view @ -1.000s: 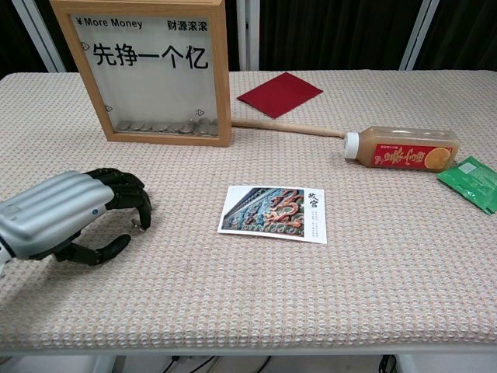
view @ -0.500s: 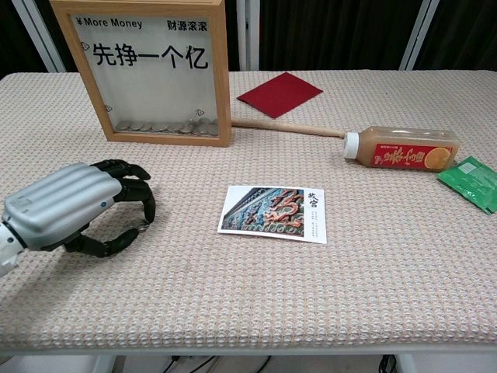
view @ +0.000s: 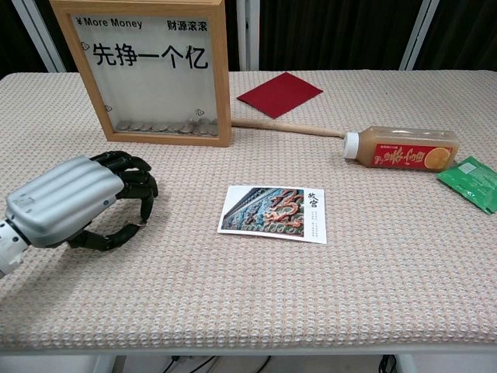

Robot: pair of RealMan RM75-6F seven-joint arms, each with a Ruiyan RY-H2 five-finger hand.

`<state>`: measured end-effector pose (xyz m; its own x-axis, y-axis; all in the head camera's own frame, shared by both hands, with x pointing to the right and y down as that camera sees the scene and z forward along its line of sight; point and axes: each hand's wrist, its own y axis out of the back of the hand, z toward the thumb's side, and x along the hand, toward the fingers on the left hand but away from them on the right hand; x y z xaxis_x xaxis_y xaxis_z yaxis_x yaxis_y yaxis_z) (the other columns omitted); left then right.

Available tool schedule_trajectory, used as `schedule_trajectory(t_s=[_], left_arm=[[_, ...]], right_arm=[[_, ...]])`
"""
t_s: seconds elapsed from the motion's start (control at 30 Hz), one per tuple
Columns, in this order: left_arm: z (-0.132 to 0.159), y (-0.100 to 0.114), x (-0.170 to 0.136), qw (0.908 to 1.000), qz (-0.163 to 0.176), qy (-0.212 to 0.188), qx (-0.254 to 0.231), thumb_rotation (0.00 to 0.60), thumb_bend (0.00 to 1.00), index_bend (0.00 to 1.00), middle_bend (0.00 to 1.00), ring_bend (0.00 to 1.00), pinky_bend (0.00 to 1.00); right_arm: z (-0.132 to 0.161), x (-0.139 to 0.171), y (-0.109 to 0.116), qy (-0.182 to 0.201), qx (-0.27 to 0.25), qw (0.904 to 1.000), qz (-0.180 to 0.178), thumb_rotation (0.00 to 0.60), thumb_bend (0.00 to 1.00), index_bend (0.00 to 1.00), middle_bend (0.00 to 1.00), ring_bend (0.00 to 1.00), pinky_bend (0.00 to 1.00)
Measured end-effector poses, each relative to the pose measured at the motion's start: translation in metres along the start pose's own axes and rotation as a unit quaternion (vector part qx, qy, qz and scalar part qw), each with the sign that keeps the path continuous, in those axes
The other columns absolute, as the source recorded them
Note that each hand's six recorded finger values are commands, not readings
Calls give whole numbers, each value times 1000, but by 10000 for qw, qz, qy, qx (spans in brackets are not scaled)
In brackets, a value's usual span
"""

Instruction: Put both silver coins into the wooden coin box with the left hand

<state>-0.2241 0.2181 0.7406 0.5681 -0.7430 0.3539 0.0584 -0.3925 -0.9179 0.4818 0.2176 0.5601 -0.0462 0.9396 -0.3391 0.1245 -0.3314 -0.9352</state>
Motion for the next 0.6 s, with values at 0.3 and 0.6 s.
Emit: schedule_trajectory(t_s=[0.3,0.6], left_arm=[[-2,2,2,9999,92,39,-7,600,381,504,306,137,165],[-3,5,4,9999,156,57,-19,600,400,533,308,140,165]], right_arm=[[0,0,1,0,5,10000,6,600,148,0,0,0,0],[1,-1,1,7,11,10000,8,600,148,0,0,0,0]])
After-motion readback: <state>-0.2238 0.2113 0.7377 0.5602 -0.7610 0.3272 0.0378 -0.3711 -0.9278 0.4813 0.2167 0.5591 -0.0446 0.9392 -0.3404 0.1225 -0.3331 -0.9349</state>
